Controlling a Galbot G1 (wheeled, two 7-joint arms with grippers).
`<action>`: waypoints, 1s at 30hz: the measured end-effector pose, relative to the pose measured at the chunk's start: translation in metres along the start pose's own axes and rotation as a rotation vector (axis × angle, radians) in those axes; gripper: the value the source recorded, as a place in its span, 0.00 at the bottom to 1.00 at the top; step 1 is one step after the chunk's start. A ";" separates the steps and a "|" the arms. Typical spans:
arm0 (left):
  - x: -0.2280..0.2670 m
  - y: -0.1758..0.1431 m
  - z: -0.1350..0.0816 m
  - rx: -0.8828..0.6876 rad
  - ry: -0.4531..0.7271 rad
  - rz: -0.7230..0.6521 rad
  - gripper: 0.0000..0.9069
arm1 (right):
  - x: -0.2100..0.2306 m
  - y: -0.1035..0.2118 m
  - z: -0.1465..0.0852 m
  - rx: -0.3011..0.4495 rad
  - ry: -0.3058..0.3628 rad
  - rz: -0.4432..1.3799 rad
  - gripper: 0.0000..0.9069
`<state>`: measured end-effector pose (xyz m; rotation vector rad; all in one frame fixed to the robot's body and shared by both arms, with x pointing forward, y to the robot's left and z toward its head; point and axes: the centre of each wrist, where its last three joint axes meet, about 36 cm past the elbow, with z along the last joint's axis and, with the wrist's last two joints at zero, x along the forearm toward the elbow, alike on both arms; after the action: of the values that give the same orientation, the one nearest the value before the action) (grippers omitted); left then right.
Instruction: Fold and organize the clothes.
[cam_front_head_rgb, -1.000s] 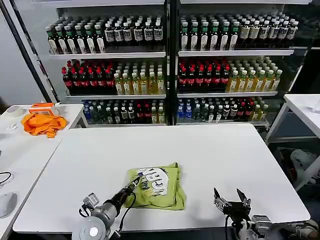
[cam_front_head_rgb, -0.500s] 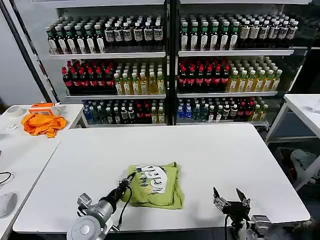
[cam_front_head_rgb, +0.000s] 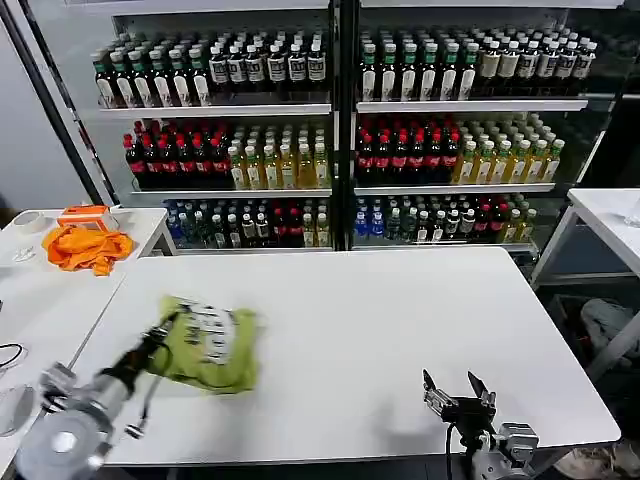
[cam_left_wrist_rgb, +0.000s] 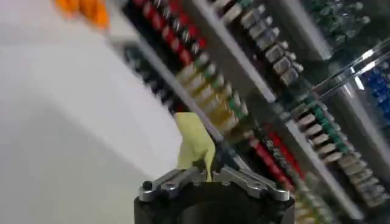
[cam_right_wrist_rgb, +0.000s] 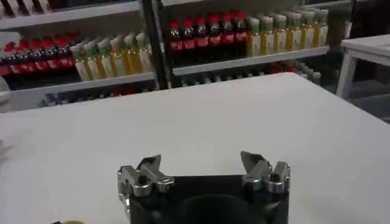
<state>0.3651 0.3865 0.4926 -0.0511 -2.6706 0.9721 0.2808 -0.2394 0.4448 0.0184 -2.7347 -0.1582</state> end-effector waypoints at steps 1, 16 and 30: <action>0.004 -0.004 -0.006 -0.056 -0.006 -0.003 0.02 | -0.001 0.001 0.000 0.000 0.000 -0.003 1.00; -0.023 -0.061 0.114 -0.836 0.100 -0.060 0.02 | -0.003 -0.002 0.007 0.020 0.003 0.015 1.00; -0.073 -0.161 0.233 -1.018 0.141 0.150 0.18 | 0.000 -0.009 0.008 0.026 0.000 0.046 1.00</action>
<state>0.3791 0.1074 0.4064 -0.5070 -2.7430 -0.4258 0.2772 -0.2475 0.4367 -0.0369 -2.7347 -0.1094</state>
